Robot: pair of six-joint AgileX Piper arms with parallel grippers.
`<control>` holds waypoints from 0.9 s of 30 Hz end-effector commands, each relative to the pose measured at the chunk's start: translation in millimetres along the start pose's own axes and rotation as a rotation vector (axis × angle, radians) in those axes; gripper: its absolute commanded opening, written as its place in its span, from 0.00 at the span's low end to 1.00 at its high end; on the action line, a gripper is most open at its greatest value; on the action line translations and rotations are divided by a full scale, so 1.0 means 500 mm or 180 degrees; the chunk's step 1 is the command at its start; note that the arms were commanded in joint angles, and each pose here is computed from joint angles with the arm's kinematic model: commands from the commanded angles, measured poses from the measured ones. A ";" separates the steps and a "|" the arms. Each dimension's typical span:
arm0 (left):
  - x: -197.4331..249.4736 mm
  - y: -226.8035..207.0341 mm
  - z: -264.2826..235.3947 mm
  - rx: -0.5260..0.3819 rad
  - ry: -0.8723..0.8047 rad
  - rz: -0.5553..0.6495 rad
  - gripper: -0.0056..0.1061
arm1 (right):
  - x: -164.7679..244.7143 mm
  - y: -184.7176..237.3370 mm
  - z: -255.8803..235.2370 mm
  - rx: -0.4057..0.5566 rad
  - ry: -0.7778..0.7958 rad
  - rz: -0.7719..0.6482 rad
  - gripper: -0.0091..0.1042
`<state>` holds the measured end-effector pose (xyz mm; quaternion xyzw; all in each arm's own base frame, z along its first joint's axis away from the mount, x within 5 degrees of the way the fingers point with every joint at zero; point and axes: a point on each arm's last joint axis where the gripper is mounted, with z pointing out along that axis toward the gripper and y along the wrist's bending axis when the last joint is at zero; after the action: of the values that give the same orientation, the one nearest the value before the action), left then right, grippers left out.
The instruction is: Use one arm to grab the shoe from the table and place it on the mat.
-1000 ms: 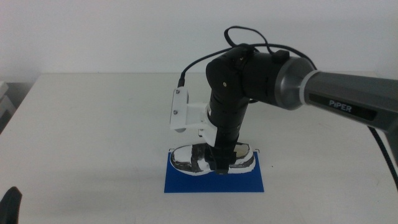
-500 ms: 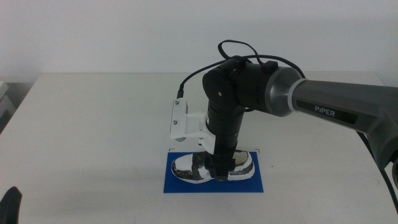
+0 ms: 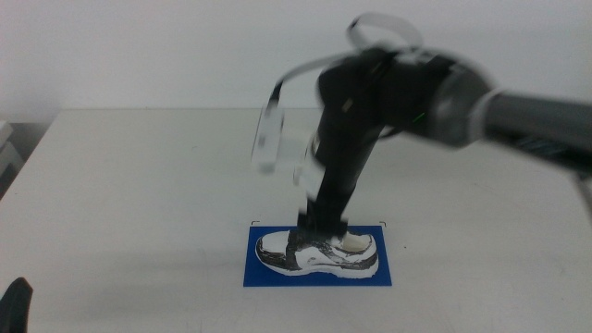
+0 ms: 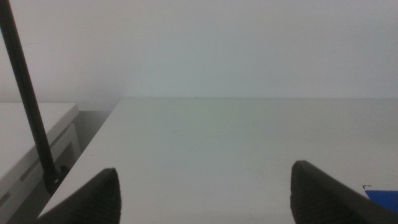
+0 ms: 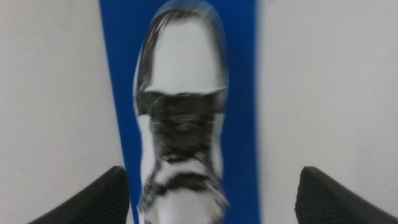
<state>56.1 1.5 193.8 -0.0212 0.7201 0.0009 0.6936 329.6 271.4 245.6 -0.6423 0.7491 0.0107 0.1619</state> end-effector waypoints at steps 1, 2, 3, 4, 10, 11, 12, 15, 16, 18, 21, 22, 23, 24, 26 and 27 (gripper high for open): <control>-0.012 0.000 -0.001 0.0012 -0.0264 -0.0080 0.89 | -0.001 -0.017 -0.149 0.0428 -0.0538 0.0263 0.81; -0.012 0.000 -0.001 0.0012 -0.0264 -0.0080 0.89 | 0.005 -0.018 -0.173 0.0500 -0.0617 0.0370 0.81; -0.012 0.000 -0.001 0.0012 -0.0264 -0.0080 0.89 | 0.017 -0.020 -0.205 0.0614 -0.0740 0.0521 0.81; -0.012 0.000 -0.001 0.0012 -0.0264 -0.0080 0.89 | 0.032 -0.022 -0.235 0.0749 -0.0878 0.0687 0.81; -0.012 0.000 -0.001 0.0012 -0.0264 -0.0080 0.89 | 0.175 0.000 -0.374 0.1593 -0.1726 0.1559 0.81; -0.012 0.000 -0.001 0.0012 -0.0264 -0.0080 0.89 | 0.199 0.007 -0.388 0.1682 -0.1793 0.1679 0.81; -0.012 0.000 -0.001 0.0012 -0.0264 -0.0080 0.89 | 0.229 0.019 -0.405 0.1790 -0.1876 0.1832 0.81; -0.012 0.000 -0.001 0.0012 -0.0264 -0.0080 0.89 | 0.305 0.062 -0.439 0.2081 -0.2081 0.2179 0.81; -0.012 0.000 -0.001 0.0012 -0.0264 -0.0080 0.89 | 0.334 0.080 -0.444 0.2182 -0.2129 0.2317 0.81; -0.012 0.000 -0.001 0.0012 -0.0264 -0.0080 0.89 | 0.375 0.120 -0.464 0.2428 -0.2292 0.2447 0.81; -0.012 0.000 -0.001 0.0012 -0.0264 -0.0080 0.89 | 0.426 0.181 -0.459 0.2669 -0.2356 0.2552 0.82; -0.012 0.000 -0.001 0.0012 -0.0264 -0.0080 0.89 | 0.441 0.202 -0.452 0.2713 -0.2370 0.2594 0.82; -0.012 0.000 -0.001 0.0012 -0.0264 -0.0080 0.89 | 0.452 0.217 -0.445 0.2727 -0.2386 0.2654 0.83; -0.012 0.000 -0.001 0.0012 -0.0264 -0.0080 0.89 | 0.462 0.236 -0.435 0.2731 -0.2419 0.2712 0.83; -0.012 0.000 -0.001 0.0012 -0.0264 -0.0080 0.89 | 0.478 0.264 -0.408 0.2694 -0.2458 0.2817 0.84; -0.012 0.000 -0.001 0.0012 -0.0264 -0.0080 0.89 | 0.485 0.278 -0.396 0.2686 -0.2504 0.2871 0.85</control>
<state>56.1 1.5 193.8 -0.0212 0.7201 0.0009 0.6936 124.6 21.1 337.4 -0.1214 0.7983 0.0143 0.5897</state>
